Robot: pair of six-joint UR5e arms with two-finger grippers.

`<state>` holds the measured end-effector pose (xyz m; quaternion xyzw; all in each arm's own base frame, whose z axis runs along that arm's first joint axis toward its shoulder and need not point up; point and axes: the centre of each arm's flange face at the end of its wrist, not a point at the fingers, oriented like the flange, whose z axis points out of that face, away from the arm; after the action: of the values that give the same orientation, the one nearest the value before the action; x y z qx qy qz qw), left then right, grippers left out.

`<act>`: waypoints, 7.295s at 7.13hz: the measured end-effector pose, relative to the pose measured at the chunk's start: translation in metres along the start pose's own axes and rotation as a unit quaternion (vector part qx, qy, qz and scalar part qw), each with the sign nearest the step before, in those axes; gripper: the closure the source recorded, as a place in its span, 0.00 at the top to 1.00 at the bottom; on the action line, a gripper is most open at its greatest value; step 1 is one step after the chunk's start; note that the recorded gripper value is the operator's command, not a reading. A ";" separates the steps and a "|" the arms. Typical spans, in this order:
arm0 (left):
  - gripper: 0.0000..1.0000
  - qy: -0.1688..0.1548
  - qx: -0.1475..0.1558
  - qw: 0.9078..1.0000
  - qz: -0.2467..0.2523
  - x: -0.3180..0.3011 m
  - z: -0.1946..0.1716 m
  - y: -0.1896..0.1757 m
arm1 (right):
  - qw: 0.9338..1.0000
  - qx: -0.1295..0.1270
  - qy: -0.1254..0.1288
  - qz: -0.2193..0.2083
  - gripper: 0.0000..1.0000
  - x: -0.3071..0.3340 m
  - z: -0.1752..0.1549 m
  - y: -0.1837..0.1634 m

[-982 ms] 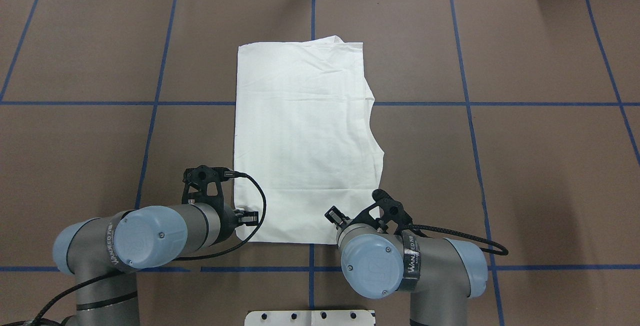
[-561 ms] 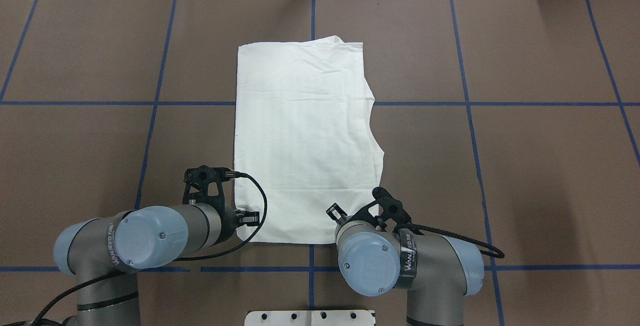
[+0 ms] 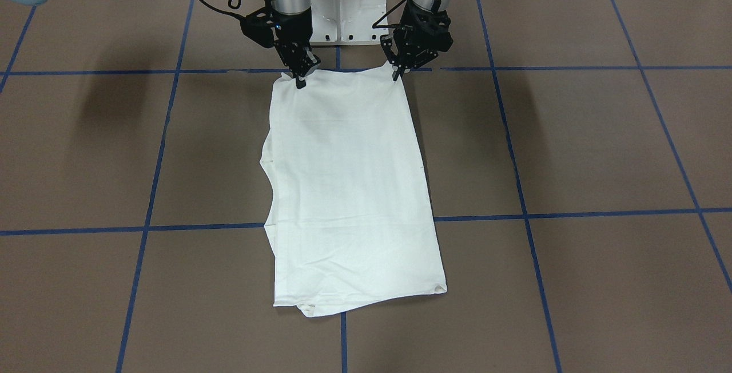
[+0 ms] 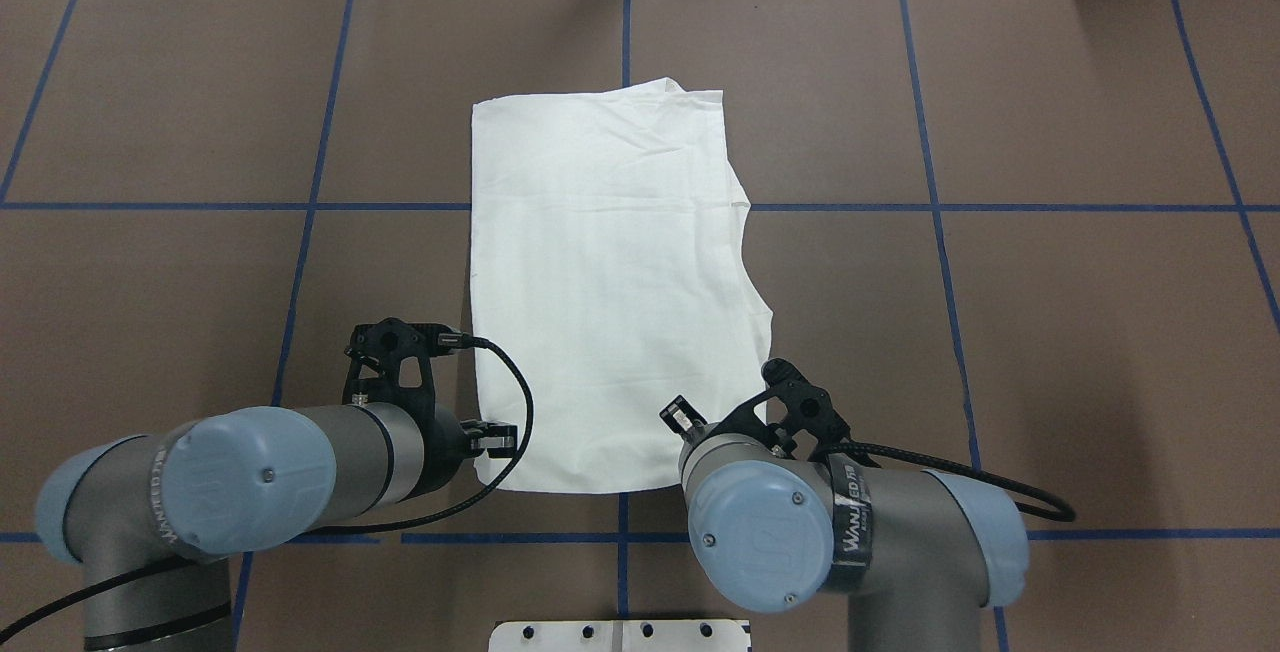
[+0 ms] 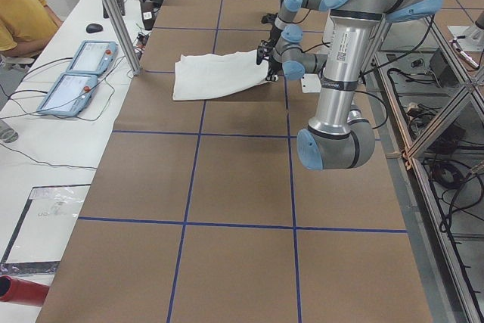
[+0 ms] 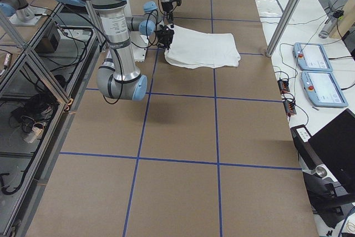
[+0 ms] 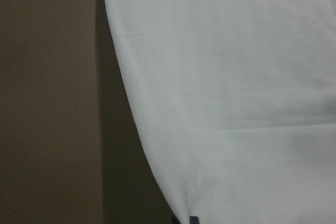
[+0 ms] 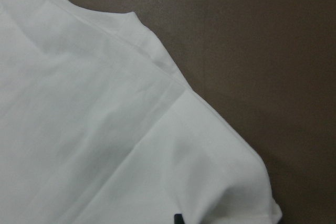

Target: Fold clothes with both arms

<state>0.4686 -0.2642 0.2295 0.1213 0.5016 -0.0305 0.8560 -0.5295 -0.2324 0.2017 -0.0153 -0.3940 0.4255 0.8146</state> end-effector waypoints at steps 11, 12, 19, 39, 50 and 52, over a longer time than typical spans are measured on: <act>0.00 -0.100 0.038 0.994 0.013 0.038 -0.003 -0.157 | 0.994 0.096 -0.013 -0.053 0.00 -0.110 -0.007 -0.061; 0.00 -0.110 0.047 0.993 0.019 0.029 0.023 -0.183 | 0.993 0.106 -0.012 -0.057 0.00 -0.130 0.020 -0.071; 1.00 -0.110 0.082 0.984 0.111 -0.038 0.077 -0.271 | 0.981 0.095 0.007 -0.166 1.00 -0.178 0.068 -0.114; 1.00 -0.119 0.085 0.966 0.212 -0.155 0.074 -0.415 | 0.970 0.139 0.051 -0.193 0.69 -0.193 0.172 -0.080; 1.00 -0.108 0.096 0.966 0.216 -0.177 0.079 -0.404 | 0.980 0.097 0.007 -0.172 0.59 -0.226 0.139 -0.138; 1.00 -0.107 0.096 0.966 0.217 -0.177 0.079 -0.403 | 0.983 0.096 0.015 -0.155 0.59 -0.214 0.149 -0.134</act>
<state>0.3787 -0.6860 0.3480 0.3046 0.3632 0.0953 0.8754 -0.6060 -0.5150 0.2177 0.1180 -0.3366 0.3298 0.8741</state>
